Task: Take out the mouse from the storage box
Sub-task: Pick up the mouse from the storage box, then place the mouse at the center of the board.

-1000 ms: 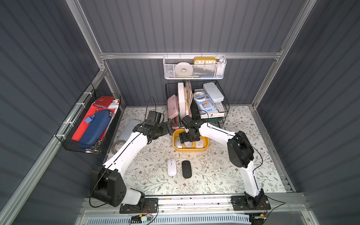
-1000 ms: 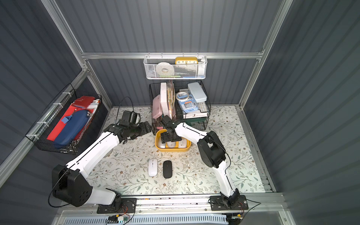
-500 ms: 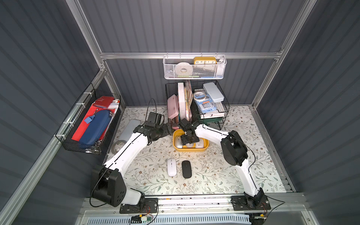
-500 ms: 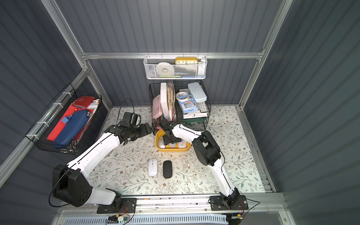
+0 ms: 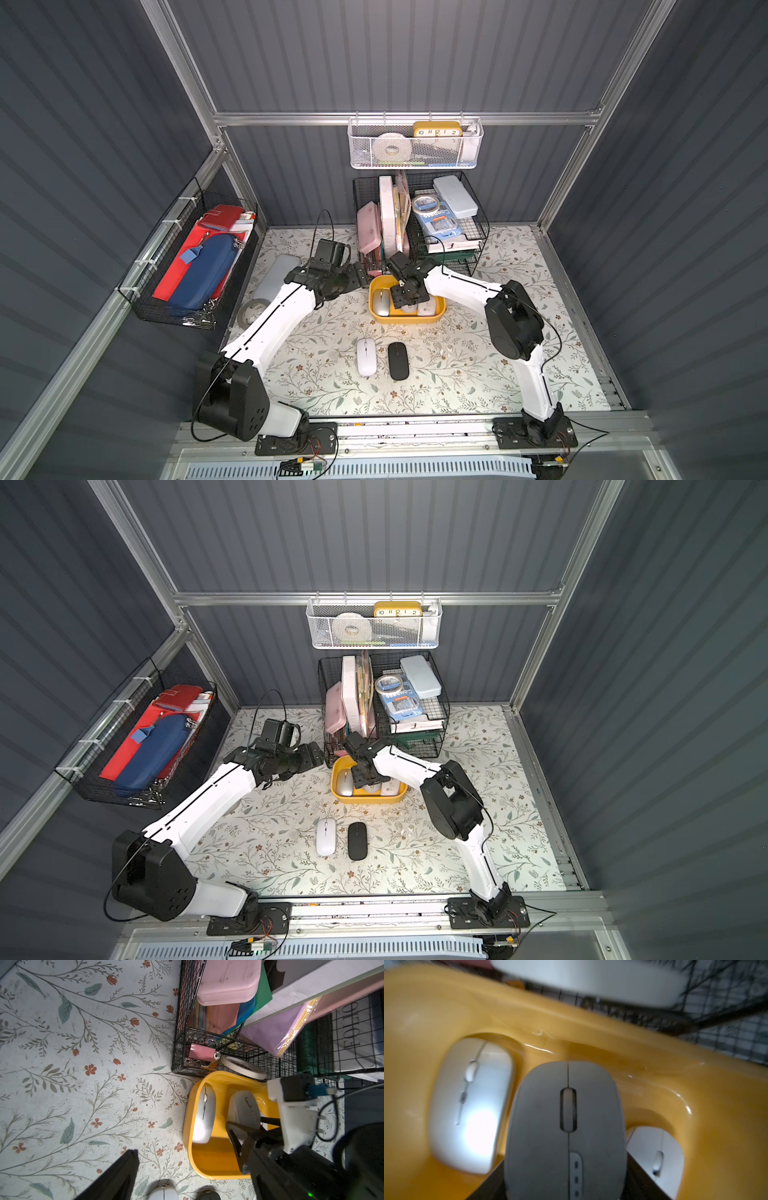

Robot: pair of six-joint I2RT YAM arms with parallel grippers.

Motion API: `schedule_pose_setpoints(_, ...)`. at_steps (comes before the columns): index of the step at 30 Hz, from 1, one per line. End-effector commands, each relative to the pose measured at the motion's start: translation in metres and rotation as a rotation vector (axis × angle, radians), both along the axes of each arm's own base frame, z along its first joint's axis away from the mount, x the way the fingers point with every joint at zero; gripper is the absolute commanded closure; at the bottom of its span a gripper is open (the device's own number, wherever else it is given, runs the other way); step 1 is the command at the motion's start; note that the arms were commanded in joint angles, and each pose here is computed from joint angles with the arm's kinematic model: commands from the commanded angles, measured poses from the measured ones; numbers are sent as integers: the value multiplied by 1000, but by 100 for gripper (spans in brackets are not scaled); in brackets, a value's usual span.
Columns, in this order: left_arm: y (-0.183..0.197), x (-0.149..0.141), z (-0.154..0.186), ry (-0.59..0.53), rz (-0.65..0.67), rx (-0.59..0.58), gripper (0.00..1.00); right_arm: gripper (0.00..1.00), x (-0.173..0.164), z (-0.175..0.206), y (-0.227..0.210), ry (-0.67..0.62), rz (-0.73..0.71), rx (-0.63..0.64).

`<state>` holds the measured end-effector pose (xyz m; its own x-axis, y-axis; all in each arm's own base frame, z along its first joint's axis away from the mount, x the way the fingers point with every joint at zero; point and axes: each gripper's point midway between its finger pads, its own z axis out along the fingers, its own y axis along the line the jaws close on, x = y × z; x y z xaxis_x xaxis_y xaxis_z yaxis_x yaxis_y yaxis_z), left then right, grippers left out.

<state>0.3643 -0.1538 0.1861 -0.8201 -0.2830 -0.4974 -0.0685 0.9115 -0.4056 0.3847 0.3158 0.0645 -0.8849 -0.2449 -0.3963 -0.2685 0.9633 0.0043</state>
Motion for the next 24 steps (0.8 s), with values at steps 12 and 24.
schedule_pose_setpoints(12, -10, 5, 9, -38, -38, -35, 12, 46, -78, 79, -41, -16, -15, -3)
schedule_pose_setpoints(24, -19, 12, 14, -54, -74, -53, 12, 46, -181, 23, -86, 209, -92, -11)
